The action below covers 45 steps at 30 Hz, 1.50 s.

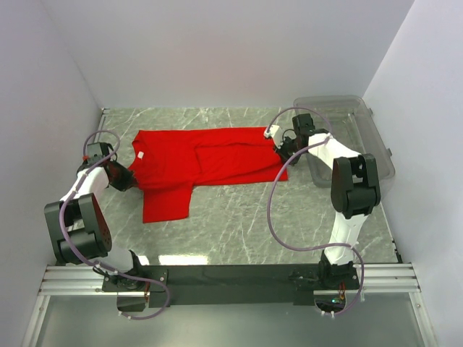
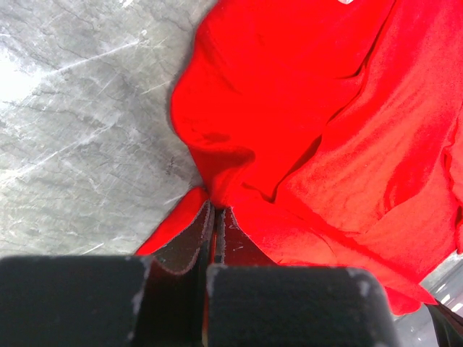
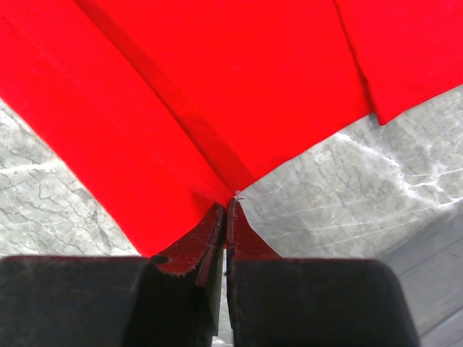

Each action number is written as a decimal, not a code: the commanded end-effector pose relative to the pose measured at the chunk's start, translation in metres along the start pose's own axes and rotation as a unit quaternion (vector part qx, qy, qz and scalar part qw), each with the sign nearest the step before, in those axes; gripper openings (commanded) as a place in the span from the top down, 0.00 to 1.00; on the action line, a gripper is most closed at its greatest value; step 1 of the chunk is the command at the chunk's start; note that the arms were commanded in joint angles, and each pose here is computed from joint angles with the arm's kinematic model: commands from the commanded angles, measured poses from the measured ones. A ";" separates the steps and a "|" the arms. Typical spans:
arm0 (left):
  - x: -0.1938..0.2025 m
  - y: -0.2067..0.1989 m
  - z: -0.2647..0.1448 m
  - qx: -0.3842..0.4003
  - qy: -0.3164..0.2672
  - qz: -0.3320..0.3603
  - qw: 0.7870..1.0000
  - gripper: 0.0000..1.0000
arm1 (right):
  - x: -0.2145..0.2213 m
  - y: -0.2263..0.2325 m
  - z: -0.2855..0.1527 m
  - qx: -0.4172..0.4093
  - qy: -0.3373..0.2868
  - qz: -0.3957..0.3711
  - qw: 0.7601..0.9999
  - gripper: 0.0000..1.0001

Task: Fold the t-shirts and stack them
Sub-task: Fold the tshirt

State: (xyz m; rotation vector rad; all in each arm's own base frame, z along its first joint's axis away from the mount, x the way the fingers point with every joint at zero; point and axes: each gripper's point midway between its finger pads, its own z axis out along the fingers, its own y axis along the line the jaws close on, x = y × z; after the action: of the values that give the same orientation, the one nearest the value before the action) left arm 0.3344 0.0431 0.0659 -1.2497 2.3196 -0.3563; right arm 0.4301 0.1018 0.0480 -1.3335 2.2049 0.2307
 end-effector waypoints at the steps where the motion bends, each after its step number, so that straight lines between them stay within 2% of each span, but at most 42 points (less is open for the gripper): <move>1: -0.019 -0.010 -0.001 0.010 -0.027 0.007 1.000 0.99 | -0.013 -0.010 -0.001 0.013 -0.009 -0.002 1.000 0.94; 35: -0.045 -0.030 0.029 0.013 -0.014 0.024 1.000 0.99 | -0.013 -0.024 0.007 0.032 0.002 0.009 0.999 0.93; 45: -0.048 -0.034 0.037 0.015 -0.007 0.021 1.000 0.99 | -0.014 -0.027 0.009 0.032 0.002 0.014 0.999 0.89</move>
State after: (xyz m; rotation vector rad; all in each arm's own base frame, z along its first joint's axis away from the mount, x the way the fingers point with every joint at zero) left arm 0.3830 0.0568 0.0477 -1.2343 2.3635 -0.3618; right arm 0.4444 0.0991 0.0384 -1.2886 2.2522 0.2000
